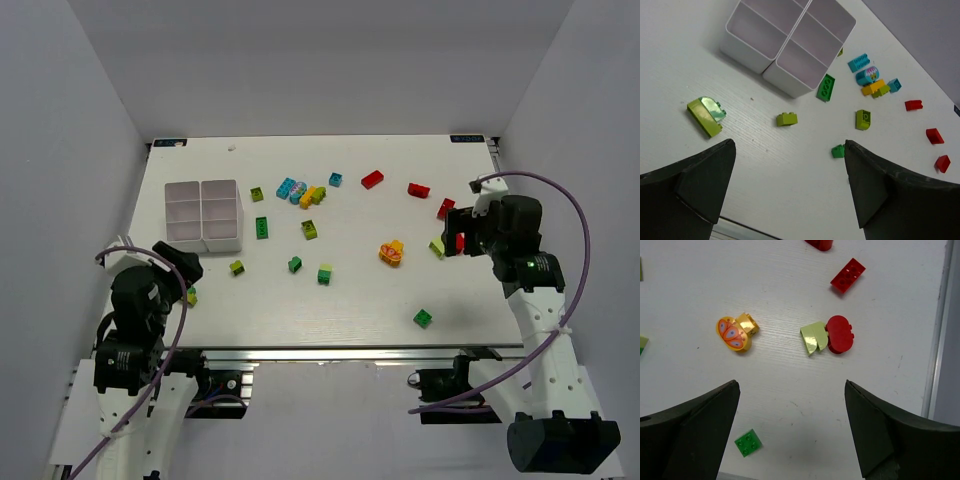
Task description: Sort the legos into containers by color
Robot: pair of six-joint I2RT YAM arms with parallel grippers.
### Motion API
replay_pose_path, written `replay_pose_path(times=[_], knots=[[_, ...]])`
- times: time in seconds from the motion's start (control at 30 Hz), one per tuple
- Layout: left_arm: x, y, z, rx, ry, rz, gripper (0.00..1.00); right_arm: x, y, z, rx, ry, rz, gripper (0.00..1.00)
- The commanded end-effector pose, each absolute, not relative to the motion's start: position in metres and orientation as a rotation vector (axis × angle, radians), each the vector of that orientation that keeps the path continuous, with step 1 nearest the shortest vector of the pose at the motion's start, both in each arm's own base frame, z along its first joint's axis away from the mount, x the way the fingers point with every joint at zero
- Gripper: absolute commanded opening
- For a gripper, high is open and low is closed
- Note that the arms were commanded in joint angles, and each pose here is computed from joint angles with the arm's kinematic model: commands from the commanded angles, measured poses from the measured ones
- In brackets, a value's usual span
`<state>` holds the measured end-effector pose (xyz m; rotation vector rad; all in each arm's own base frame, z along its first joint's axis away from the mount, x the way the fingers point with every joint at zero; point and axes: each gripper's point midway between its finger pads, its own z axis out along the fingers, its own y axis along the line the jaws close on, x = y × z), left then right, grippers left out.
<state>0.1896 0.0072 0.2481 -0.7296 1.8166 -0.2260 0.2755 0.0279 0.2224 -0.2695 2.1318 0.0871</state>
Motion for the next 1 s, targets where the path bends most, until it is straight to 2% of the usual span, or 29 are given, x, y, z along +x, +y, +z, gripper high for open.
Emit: replay_pose_path(times=[0.0,0.03,0.07,0.17,0.2,0.33,0.37,0.4,0.43,0.47,0.5,0.57,0.6,0.63,0.67,0.73,0.8,0.83,0.9,0.97], knots=[[0.179,-0.001,0.229,-0.757,1.899,-0.261,0.98,0.270,0.051,0.244,-0.424,2.059,0.204,0.90],[0.179,-0.003,0.226,-0.775,1.902,-0.279,0.98,0.264,0.058,0.245,-0.583,2.012,0.205,0.90],[0.179,-0.004,0.224,-0.783,1.906,-0.286,0.98,0.243,0.085,0.242,-0.781,1.955,0.362,0.90],[0.178,-0.008,0.218,-0.826,1.922,-0.320,0.98,0.191,0.119,0.232,-1.340,1.599,0.477,0.90],[0.177,-0.009,0.216,-0.837,1.929,-0.324,0.97,0.187,0.124,0.231,-1.374,1.541,0.487,0.90],[0.178,-0.014,0.212,-0.891,1.956,-0.358,0.82,0.177,0.135,0.224,-1.414,1.461,0.531,0.89],[0.180,-0.018,0.210,-0.898,1.970,-0.376,0.67,0.175,0.137,0.224,-1.406,1.466,0.557,0.89],[0.180,-0.019,0.209,-0.904,1.978,-0.382,0.59,0.173,0.138,0.223,-1.390,1.491,0.596,0.89],[0.181,-0.021,0.208,-0.907,1.984,-0.390,0.52,0.172,0.140,0.219,-1.390,1.510,0.629,0.86],[0.182,-0.022,0.208,-0.910,1.989,-0.397,0.41,0.173,0.139,0.215,-1.388,1.535,0.634,0.80],[0.183,-0.024,0.204,-0.914,2.011,-0.400,0.36,0.172,0.139,0.208,-1.354,1.602,0.665,0.67],[0.184,-0.026,0.199,-0.917,2.034,-0.403,0.32,0.184,0.134,0.201,-1.330,1.656,0.613,0.53],[0.185,-0.028,0.194,-0.919,2.052,-0.406,0.32,0.187,0.134,0.199,-1.335,1.659,0.600,0.43],[0.186,-0.028,0.192,-0.923,2.059,-0.407,0.37,0.190,0.132,0.194,-1.334,1.684,0.585,0.40],[0.187,-0.029,0.190,-0.926,2.065,-0.408,0.53,0.191,0.133,0.192,-1.336,1.695,0.587,0.39],[0.187,-0.029,0.182,-0.936,2.088,-0.397,0.68,0.197,0.131,0.184,-1.321,1.751,0.576,0.44],[0.187,-0.028,0.178,-0.941,2.096,-0.387,0.79,0.201,0.133,0.180,-1.311,1.786,0.579,0.56],[0.186,-0.027,0.173,-0.944,2.108,-0.369,0.82,0.205,0.134,0.174,-1.300,1.819,0.594,0.61],[0.186,-0.026,0.167,-0.949,2.123,-0.352,0.85,0.214,0.137,0.172,-1.287,1.831,0.584,0.87],[0.186,-0.026,0.157,-0.956,2.149,-0.340,0.89,0.222,0.144,0.172,-1.275,1.823,0.603,0.89]])
